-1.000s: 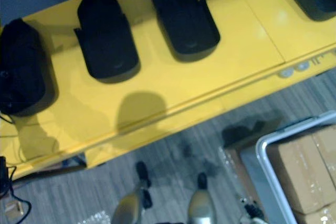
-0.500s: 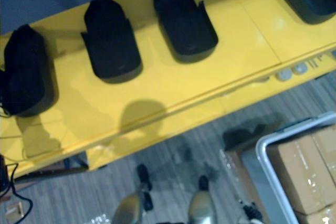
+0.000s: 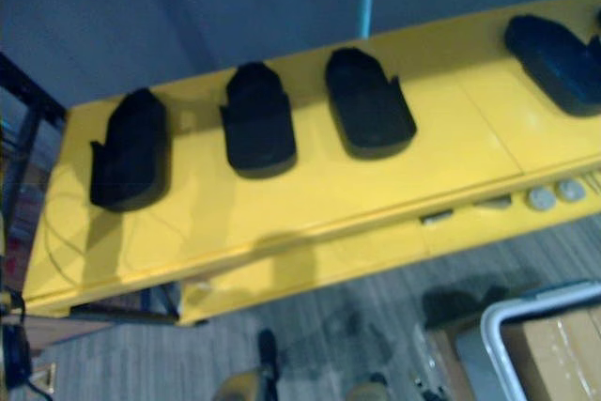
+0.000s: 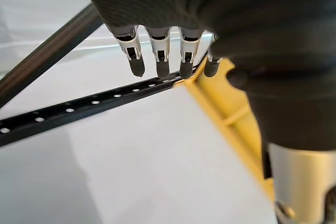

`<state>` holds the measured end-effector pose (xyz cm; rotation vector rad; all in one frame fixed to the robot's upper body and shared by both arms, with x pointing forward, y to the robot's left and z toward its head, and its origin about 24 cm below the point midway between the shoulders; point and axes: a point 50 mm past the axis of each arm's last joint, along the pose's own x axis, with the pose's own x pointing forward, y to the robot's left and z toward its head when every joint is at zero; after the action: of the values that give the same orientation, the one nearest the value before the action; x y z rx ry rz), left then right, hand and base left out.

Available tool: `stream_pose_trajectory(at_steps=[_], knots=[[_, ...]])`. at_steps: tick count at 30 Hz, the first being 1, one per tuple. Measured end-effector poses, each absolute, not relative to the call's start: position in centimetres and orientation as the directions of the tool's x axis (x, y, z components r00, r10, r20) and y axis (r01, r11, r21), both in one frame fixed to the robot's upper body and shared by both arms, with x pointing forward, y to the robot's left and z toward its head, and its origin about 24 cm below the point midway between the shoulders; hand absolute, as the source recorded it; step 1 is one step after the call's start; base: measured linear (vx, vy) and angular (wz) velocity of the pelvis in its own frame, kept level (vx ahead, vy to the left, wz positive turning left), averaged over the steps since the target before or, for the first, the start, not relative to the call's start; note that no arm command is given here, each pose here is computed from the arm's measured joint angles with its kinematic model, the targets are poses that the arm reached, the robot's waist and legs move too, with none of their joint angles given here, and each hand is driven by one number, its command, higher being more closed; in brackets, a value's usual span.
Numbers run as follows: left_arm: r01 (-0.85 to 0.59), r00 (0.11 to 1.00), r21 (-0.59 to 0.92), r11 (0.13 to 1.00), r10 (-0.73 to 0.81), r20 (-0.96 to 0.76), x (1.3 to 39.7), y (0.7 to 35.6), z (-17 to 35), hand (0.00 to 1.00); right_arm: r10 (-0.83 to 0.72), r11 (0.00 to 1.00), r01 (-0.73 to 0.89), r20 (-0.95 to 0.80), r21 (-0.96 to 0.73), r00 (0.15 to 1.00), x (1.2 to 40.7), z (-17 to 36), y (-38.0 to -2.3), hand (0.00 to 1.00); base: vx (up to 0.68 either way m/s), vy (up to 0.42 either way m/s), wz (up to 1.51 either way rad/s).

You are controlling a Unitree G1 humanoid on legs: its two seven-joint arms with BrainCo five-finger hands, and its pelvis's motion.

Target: Walk over and take plastic housings, then place them on the shelf

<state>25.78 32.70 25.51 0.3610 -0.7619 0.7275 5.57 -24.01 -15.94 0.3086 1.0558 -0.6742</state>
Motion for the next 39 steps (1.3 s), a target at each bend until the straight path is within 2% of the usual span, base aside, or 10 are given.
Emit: stream_pose_trajectory(at_steps=[4, 7, 13, 16, 20, 22, 28, 32, 34, 39], knots=[[-0.411, 0.647, 0.163, 0.897, 0.161, 0.745, 23.1, 28.2, 22.3, 0.0, -0.374, 0.756, 0.647, -0.876, -0.098, 0.305, 5.6, -16.0, -24.1, 0.0, -0.03, 0.021, 0.25], [-0.16, 0.694, 0.314, 0.936, -0.12, 0.71, 21.4, 25.8, 21.4, 0.0, -0.367, 0.757, 0.645, -0.884, -0.103, 0.289, 5.4, -16.2, -23.9, 0.0, -0.12, 0.038, 0.17], [0.012, 0.613, 0.239, 0.971, -0.196, 0.766, 19.6, 25.1, 21.9, 0.0, -0.382, 0.757, 0.639, -0.885, -0.133, 0.268, 5.0, -16.1, -24.7, 0.0, -0.03, 0.029, 0.24], [-0.032, 0.599, 0.079, 0.996, -0.045, 0.799, 17.6, 27.3, 21.0, 0.0, -0.367, 0.758, 0.639, -0.895, -0.132, 0.251, 4.8, -16.4, -24.2, 0.0, -0.02, 0.009, 0.24], [-0.102, 0.699, -0.159, 0.982, 0.185, 0.691, 16.3, 30.5, 16.1, 0.0, -0.363, 0.761, 0.637, -0.895, -0.126, 0.257, 5.2, -16.4, -24.1, 0.0, -0.03, -0.032, 0.3], [-0.191, 0.796, -0.247, 0.95, 0.297, 0.528, 15.6, 32.7, 11.5, 0.0, -0.362, 0.766, 0.632, -0.89, -0.115, 0.278, 5.7, -16.3, -23.8, 0.0, 0.01, -0.051, 0.29], [-0.464, 0.842, -0.464, 0.755, 0.538, 0.034, 9.9, 36.6, -0.5, 0.0, -0.35, 0.776, 0.627, -0.875, -0.07, 0.335, 8.1, -15.8, -23.7, 0.0, 0.05, -0.03, 0.11], [-0.623, 0.782, -0.417, 0.662, 0.518, -0.346, 5.9, 34.5, -7.1, 0.0, -0.337, 0.774, 0.631, -0.88, -0.057, 0.334, 8.5, -15.8, -23.5, 0.0, 0.07, -0.001, 0.0], [-0.649, 0.722, -0.338, 0.681, 0.411, -0.557, 4.1, 31.8, -10.3, 0.0, -0.332, 0.775, 0.63, -0.883, -0.055, 0.331, 8.5, -15.8, -23.5, 0.0, 0.06, 0.012, -0.16], [-0.63, 0.587, -0.238, 0.739, 0.252, -0.769, 3.1, 27.3, -13.8, 0.0, -0.304, 0.784, 0.62, -0.885, -0.022, 0.353, 9.1, -15.8, -23.2, 0.0, 0.03, -0.006, -0.18]])
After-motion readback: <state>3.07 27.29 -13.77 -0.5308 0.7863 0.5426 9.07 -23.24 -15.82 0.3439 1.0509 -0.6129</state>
